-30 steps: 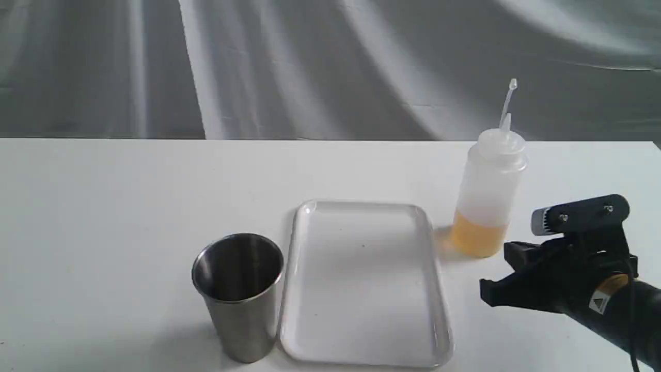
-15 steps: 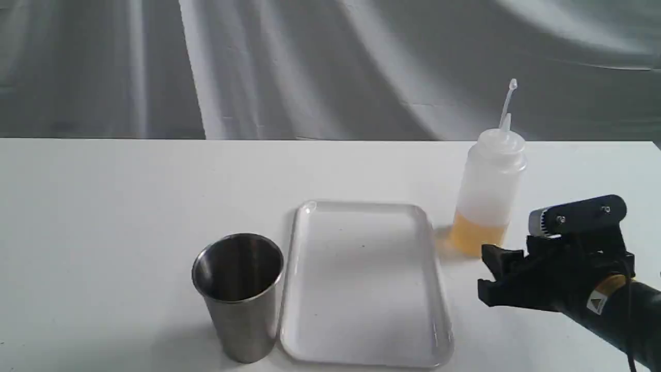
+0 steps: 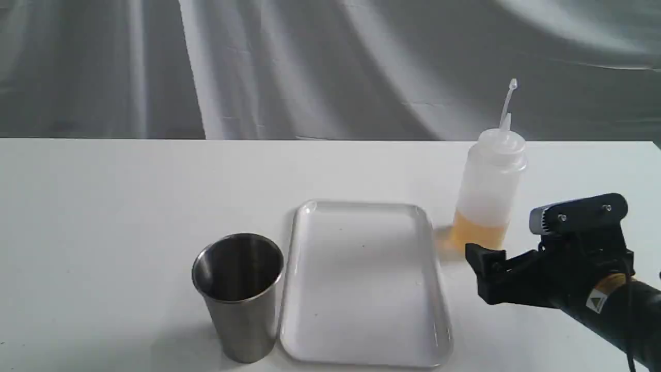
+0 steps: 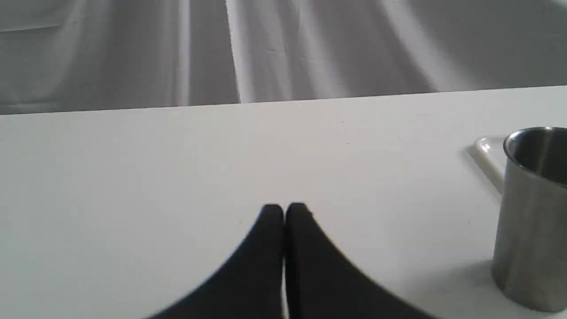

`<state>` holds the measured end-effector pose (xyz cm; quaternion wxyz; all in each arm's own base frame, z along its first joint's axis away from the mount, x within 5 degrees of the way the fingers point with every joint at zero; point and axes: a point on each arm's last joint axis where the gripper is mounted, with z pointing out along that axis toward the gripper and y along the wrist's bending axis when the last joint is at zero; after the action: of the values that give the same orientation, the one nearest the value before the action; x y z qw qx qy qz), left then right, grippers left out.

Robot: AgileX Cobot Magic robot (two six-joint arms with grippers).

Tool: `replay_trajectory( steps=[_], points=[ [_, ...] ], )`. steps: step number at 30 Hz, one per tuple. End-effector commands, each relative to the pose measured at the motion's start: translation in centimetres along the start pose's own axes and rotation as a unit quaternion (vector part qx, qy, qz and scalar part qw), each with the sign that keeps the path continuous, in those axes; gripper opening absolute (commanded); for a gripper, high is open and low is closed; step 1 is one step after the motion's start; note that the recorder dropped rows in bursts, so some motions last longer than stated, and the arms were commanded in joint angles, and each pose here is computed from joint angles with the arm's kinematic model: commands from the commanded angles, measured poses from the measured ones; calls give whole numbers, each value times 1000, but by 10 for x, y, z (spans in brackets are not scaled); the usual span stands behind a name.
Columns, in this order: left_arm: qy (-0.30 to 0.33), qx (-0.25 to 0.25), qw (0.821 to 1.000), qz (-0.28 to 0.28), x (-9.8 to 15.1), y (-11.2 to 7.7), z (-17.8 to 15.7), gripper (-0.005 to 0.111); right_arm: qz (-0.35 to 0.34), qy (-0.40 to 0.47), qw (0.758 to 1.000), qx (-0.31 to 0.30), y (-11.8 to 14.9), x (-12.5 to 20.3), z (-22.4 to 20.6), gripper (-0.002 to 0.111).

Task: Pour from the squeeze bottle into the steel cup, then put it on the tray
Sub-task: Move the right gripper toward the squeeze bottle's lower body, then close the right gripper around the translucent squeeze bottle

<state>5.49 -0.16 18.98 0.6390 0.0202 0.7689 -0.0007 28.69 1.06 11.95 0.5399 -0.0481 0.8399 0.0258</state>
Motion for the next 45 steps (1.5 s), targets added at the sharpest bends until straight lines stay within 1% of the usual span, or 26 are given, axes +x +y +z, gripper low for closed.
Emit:
replay_trajectory(
  steps=[1,5,10,14,22,27,34,45],
  points=[
    [-3,-1,1000,-2,1,0,0,0,5,-11,1000,4,0,2,1,91],
    [-3,-1,1000,-3,1,0,0,0,10,-25,1000,3,0,9,7,91],
    [-3,-1,1000,-3,1,0,0,0,25,-37,999,22,-4,15,11,91],
    [-3,-1,1000,-3,1,0,0,0,28,-48,998,29,-6,14,20,91],
    [-3,-1,1000,-2,1,0,0,0,23,-63,997,28,-8,-1,45,91],
    [-3,-1,1000,-2,1,0,0,0,29,-60,997,44,-14,-15,58,91],
    [-3,-1,1000,-3,1,0,0,0,12,-67,997,45,-16,-33,73,91],
    [-3,-1,1000,-2,1,0,0,0,10,-43,998,42,-15,-11,89,90]
  ],
)
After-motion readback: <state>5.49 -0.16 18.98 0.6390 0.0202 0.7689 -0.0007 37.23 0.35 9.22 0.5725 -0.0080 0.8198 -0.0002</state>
